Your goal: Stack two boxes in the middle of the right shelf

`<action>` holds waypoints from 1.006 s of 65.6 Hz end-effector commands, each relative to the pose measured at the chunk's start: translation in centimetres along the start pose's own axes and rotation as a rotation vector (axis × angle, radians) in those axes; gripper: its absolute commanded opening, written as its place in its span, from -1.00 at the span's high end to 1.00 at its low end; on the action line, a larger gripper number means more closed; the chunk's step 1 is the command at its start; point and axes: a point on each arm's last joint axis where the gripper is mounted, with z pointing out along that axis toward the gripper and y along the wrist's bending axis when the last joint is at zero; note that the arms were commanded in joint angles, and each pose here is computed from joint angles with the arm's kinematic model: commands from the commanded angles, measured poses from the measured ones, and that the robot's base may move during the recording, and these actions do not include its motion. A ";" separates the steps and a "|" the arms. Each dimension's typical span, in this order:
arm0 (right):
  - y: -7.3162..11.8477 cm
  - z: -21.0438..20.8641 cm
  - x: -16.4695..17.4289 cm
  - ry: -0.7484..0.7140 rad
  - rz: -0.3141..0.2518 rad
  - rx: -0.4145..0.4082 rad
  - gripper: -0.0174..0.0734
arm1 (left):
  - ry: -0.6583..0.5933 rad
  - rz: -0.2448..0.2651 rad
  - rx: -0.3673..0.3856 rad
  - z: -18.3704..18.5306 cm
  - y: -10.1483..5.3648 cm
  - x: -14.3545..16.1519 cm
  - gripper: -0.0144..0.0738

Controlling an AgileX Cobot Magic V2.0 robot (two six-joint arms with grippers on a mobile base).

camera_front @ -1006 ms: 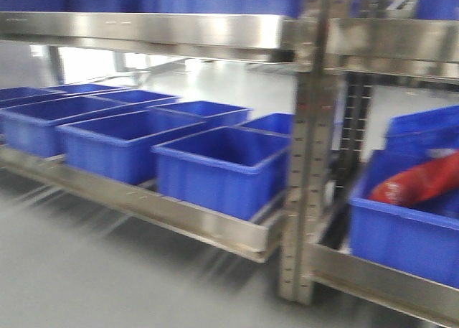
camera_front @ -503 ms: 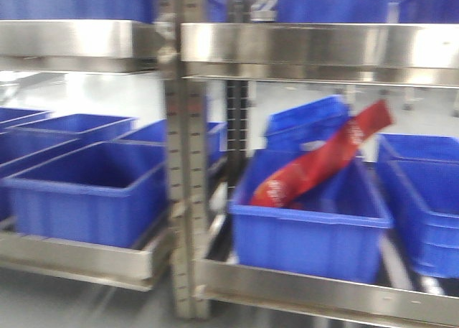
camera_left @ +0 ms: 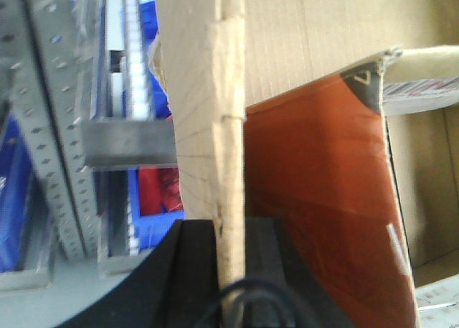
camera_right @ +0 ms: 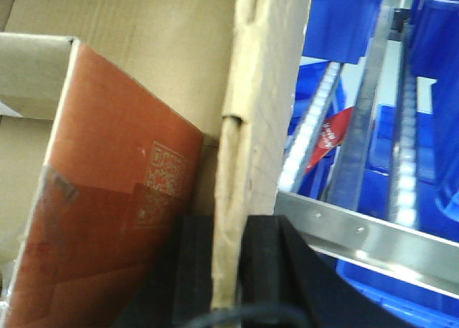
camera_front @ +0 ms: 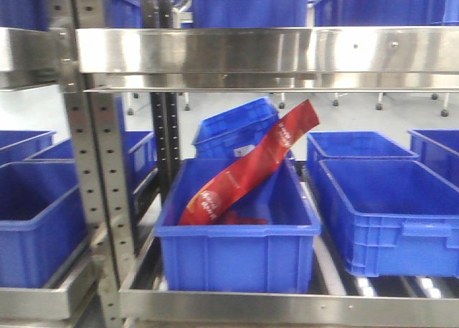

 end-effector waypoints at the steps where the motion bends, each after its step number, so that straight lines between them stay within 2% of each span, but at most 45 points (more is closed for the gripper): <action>1: -0.4 -1.2 -0.8 -0.081 -0.040 0.060 0.95 | -0.076 0.022 -0.057 -1.0 0.7 -0.7 0.93; 66: -0.4 -1.2 -0.8 -0.081 -0.040 0.060 0.95 | -0.076 0.022 -0.057 -1.0 0.7 -0.7 0.93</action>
